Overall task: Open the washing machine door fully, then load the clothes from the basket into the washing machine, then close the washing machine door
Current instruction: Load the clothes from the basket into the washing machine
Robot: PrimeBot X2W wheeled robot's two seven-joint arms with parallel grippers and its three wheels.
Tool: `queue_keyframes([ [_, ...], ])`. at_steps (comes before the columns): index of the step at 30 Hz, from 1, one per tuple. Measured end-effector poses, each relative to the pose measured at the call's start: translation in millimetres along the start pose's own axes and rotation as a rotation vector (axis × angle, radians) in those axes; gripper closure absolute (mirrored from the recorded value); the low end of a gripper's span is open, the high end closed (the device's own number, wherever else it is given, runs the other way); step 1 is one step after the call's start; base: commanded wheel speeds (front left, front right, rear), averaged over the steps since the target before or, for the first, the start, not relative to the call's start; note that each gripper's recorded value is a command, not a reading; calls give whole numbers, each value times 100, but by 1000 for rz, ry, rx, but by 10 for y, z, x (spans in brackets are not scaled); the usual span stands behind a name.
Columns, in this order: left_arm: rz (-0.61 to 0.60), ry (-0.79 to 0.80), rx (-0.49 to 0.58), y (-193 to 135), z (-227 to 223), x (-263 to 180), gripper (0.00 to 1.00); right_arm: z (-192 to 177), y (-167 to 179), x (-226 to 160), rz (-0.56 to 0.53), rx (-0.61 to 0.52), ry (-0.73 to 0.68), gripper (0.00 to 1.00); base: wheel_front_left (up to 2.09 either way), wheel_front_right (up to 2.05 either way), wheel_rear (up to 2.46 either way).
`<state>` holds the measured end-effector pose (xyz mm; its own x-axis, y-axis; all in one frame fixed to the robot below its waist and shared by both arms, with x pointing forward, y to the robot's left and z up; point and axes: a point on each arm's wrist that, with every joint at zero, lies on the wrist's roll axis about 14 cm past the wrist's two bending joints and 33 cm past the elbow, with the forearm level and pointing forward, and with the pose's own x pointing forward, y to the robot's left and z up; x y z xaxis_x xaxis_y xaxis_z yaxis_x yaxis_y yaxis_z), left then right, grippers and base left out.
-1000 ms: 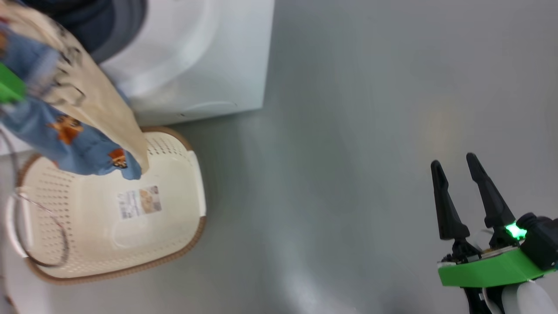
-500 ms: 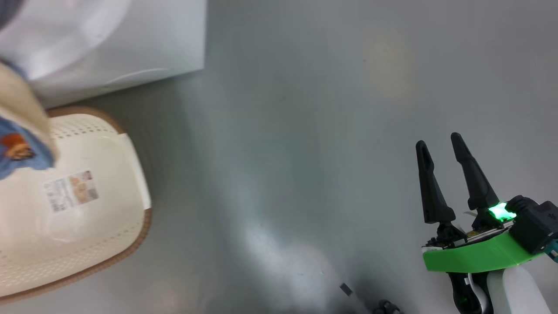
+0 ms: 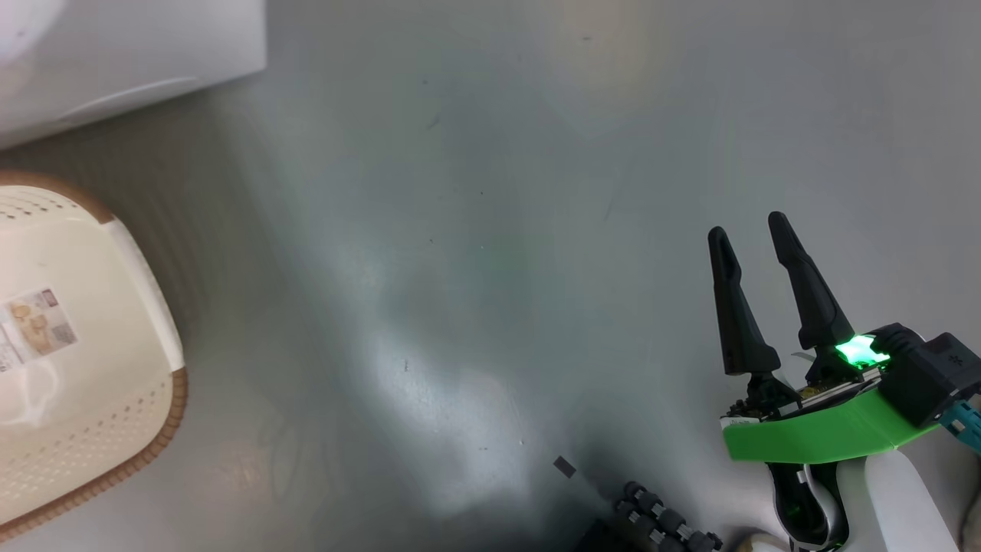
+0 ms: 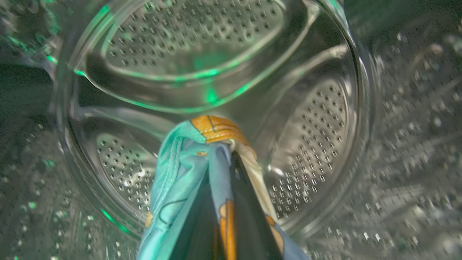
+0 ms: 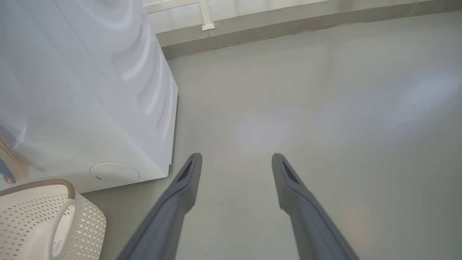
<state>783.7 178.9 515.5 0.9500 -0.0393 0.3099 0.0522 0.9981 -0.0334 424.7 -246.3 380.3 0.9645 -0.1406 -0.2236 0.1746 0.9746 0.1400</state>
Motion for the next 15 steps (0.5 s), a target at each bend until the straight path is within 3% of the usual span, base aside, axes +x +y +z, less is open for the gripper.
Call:
queue_keyframes([
  [8,12,-108,59,-19,109,68,100,-80,-37,42,-9,-12,19,0,0,0,0],
  [15,26,174,39,86,-584,-177,100,-105,7,74,6,-3,21,0,0,0,0],
])
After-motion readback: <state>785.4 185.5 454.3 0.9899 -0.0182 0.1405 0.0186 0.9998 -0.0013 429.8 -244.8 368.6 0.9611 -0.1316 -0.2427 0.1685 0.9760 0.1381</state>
